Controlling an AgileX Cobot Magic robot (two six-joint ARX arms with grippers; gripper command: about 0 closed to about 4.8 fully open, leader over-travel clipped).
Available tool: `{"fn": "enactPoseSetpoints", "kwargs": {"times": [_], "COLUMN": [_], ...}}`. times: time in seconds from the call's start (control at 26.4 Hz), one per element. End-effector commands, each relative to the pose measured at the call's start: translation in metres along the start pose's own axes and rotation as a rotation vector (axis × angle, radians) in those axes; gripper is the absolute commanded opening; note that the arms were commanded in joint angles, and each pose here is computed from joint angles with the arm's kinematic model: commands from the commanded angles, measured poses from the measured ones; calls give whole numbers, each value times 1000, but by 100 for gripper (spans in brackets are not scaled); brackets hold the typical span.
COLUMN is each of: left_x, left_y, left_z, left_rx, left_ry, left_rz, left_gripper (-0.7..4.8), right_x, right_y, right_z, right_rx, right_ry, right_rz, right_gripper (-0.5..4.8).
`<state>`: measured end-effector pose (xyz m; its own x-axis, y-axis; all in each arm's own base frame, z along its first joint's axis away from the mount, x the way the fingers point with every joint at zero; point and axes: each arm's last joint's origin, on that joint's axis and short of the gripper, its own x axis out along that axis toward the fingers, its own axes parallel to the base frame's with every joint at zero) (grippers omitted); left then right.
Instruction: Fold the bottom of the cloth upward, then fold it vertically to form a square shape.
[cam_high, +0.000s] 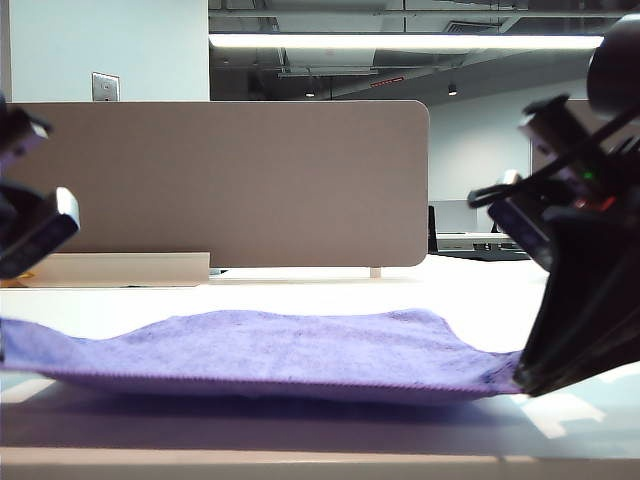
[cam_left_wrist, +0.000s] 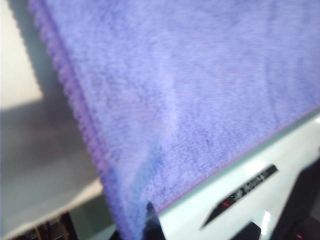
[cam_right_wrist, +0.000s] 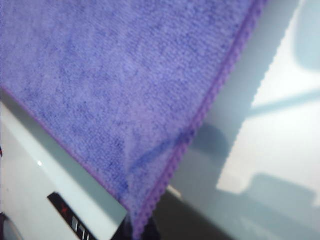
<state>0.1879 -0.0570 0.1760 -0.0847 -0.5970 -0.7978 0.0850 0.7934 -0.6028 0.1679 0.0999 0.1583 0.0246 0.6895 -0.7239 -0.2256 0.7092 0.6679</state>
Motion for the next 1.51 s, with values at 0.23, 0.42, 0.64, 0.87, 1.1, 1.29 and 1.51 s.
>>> {"fn": "enactPoseSetpoints", "kwargs": {"times": [0.23, 0.42, 0.64, 0.87, 1.1, 1.29, 1.51], "left_x": [-20, -20, -25, -28, -29, -28, -27], "left_y": [-12, -11, -12, -15, -16, -17, -18], "left_z": [-33, -62, -85, -89, -80, -68, -49], "left_rx": [-10, -32, -66, -92, -146, -217, -259], "left_ry": [21, 39, -39, -80, -139, -176, -237], "left_rz": [-16, -57, -100, -117, -139, -161, -199], "left_gripper": [-6, -6, -6, -6, -6, -6, -6], "right_x": [-18, -13, -4, -3, -2, -7, -24], "right_y": [10, 28, 43, 46, 51, 48, 40], "right_z": [-27, -45, -55, -52, -44, -33, -11], "right_rx": [30, -40, -97, -99, -87, -35, 27], "right_ry": [96, 175, 196, 166, 91, 16, -98], "right_rz": [-27, -55, -97, -70, -24, 27, 124], "right_gripper": [-5, -5, -5, -5, -5, -5, -5]}}
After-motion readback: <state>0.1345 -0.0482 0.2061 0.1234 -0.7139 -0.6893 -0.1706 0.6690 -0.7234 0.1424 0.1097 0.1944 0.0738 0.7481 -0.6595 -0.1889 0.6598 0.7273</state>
